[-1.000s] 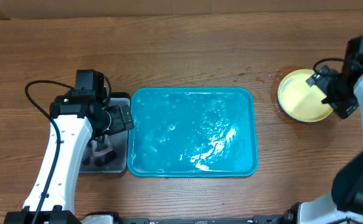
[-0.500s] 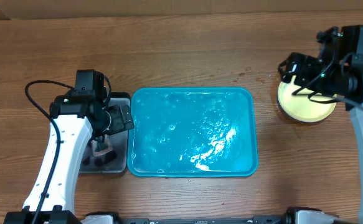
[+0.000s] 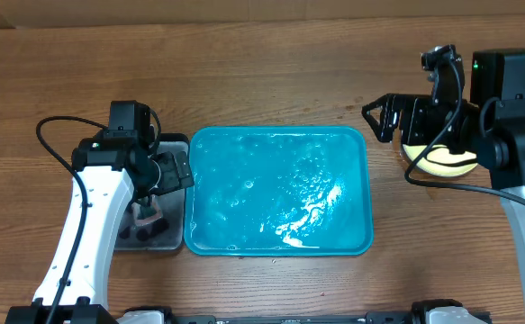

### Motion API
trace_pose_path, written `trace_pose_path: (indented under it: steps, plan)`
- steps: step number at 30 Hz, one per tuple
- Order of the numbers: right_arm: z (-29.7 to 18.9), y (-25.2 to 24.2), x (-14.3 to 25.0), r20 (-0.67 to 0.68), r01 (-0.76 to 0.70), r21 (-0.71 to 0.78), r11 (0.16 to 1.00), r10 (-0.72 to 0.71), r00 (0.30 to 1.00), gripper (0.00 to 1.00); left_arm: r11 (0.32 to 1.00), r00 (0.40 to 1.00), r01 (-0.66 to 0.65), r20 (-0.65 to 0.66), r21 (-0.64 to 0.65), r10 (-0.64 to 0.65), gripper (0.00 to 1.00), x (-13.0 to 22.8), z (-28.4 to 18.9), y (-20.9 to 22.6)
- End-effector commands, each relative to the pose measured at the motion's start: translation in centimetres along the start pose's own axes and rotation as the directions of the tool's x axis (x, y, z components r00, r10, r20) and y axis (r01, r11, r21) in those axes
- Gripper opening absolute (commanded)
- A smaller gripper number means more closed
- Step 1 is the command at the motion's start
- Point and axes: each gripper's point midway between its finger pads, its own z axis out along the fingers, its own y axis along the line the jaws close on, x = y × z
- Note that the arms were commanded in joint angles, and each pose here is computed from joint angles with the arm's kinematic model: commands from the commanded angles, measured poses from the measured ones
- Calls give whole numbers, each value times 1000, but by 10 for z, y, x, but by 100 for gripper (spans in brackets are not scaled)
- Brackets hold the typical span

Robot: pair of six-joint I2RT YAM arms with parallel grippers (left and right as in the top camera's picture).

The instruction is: Clean dirty plates on tray and stack at the side

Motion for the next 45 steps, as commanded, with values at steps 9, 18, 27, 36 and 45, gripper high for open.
trace_pose_path:
  steps: [9,18,27,36,45]
  plan:
    - [-9,-7,-2,17,20,67,998,-21,1000,100,1000,1000,-11,10,-3,11,100,-4,-1,-1]
    - [-9,-9,-14,57,120,87,989,-125,991,100,1000,1000,-10,10,-3,10,100,-4,-1,-1]
    - [-87,36,-27,436,326,103,940,-337,834,100,1000,1000,-10,10,-3,10,100,-4,-1,-1]
    - [-114,42,47,669,428,131,894,-398,628,100,1000,1000,-10,10,-3,10,99,-4,-1,-1]
    - [-76,24,92,792,387,-16,922,-225,568,99,1000,1000,-11,10,-3,11,100,-4,-1,-1]
